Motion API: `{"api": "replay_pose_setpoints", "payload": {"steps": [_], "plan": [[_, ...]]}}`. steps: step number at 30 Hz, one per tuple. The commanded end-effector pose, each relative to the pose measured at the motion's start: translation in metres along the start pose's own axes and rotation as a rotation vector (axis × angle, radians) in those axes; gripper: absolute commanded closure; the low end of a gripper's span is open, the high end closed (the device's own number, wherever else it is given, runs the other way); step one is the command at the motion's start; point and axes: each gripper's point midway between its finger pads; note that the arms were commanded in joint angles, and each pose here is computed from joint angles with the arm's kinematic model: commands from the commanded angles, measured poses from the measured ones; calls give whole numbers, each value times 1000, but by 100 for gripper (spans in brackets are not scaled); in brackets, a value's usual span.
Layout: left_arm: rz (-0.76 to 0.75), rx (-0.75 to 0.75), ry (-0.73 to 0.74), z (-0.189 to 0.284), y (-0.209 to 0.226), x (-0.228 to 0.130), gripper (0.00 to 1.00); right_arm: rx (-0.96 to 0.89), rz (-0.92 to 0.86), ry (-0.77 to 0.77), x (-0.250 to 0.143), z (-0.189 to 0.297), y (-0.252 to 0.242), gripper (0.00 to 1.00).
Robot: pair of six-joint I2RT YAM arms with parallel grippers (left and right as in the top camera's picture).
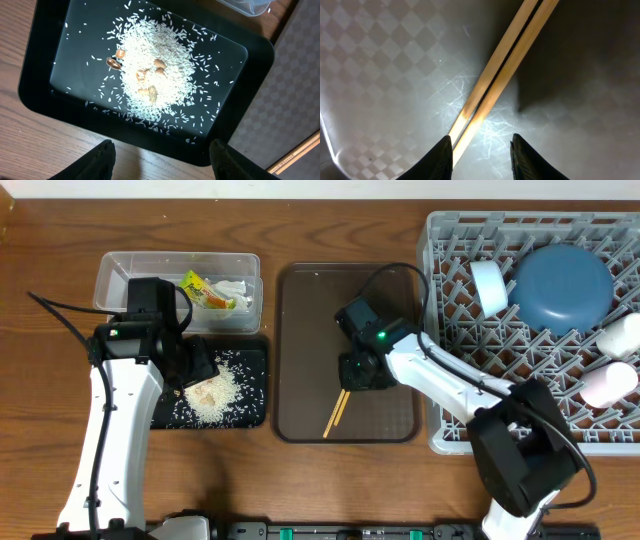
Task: Sort waste into correct bins and load items into the dishwasher rack
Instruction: 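Grasp one chopstick with the right gripper and lift it toward the rack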
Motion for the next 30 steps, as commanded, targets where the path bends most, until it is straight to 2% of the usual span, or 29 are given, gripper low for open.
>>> {"api": "replay_pose_setpoints", "payload": {"steps": [1, 12, 13, 15, 16, 21, 24, 30], "plan": [[9, 6, -1, 0, 1, 2, 36, -58, -18, 13, 0, -15, -7, 65], [9, 6, -1, 0, 1, 2, 36, -87, -21, 42, -5, -27, -14, 67], [9, 6, -1, 0, 1, 1, 36, -91, -21, 49, -7, -26, -14, 71], [9, 6, 0, 0, 2, 1, 36, -99, -26, 68, -11, -26, -18, 93], [9, 7, 2, 0, 2, 1, 36, -106, -32, 82, -14, -25, -21, 99], [9, 7, 2, 0, 2, 1, 36, -124, -65, 113, -18, -22, -35, 99], [9, 7, 2, 0, 2, 1, 36, -91, -20, 95, -9, -12, -38, 99], [10, 7, 2, 0, 2, 1, 36, -6, 73, -7, 26, 50, -50, 99]]}}
Point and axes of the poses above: each gripper's point midway between its finger pads, its own z axis back along the fingers, its own y axis along the line the jaws close on, x = y × z, and after that the axes turned 9 degrees about z, right-handed
